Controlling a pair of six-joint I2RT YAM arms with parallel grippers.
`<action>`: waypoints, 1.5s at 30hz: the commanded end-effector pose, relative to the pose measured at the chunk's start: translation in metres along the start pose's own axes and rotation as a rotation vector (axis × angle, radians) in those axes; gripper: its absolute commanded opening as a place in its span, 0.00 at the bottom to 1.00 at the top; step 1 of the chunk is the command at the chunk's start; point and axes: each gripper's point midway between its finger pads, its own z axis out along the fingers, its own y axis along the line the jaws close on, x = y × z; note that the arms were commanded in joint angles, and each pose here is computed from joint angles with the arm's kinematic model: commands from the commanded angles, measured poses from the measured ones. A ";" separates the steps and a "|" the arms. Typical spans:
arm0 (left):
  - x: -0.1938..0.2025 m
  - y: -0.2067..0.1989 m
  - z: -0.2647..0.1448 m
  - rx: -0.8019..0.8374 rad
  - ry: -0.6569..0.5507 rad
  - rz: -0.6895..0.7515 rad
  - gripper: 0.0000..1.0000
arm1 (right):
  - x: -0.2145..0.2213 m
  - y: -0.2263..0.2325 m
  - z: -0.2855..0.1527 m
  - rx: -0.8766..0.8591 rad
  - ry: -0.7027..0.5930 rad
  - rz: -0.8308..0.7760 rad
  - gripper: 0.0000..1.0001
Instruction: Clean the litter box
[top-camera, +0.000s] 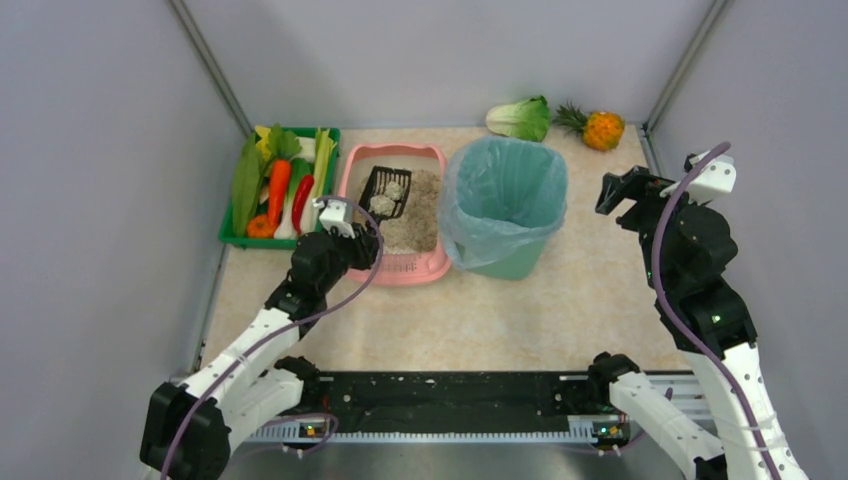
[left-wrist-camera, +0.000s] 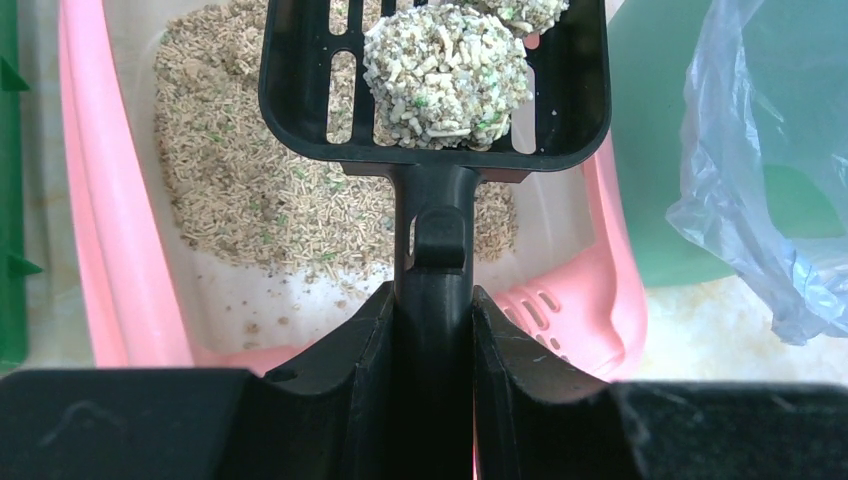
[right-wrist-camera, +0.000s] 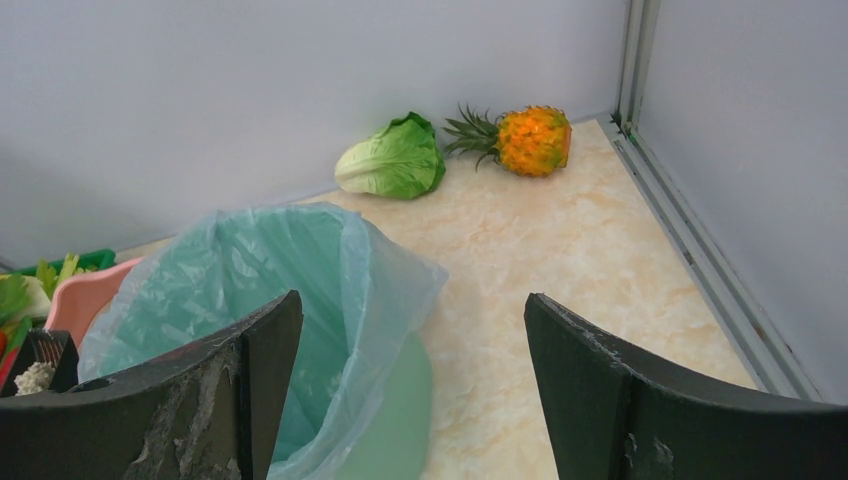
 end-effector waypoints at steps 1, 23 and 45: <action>-0.037 -0.007 -0.001 0.013 -0.023 0.144 0.00 | -0.005 0.006 0.000 -0.023 -0.012 -0.001 0.82; -0.043 0.012 0.000 -0.136 0.154 0.134 0.00 | -0.001 0.005 0.002 -0.016 0.001 -0.001 0.83; -0.159 -0.038 -0.015 -0.019 0.070 0.295 0.00 | -0.010 -0.003 -0.007 0.005 -0.025 -0.018 0.84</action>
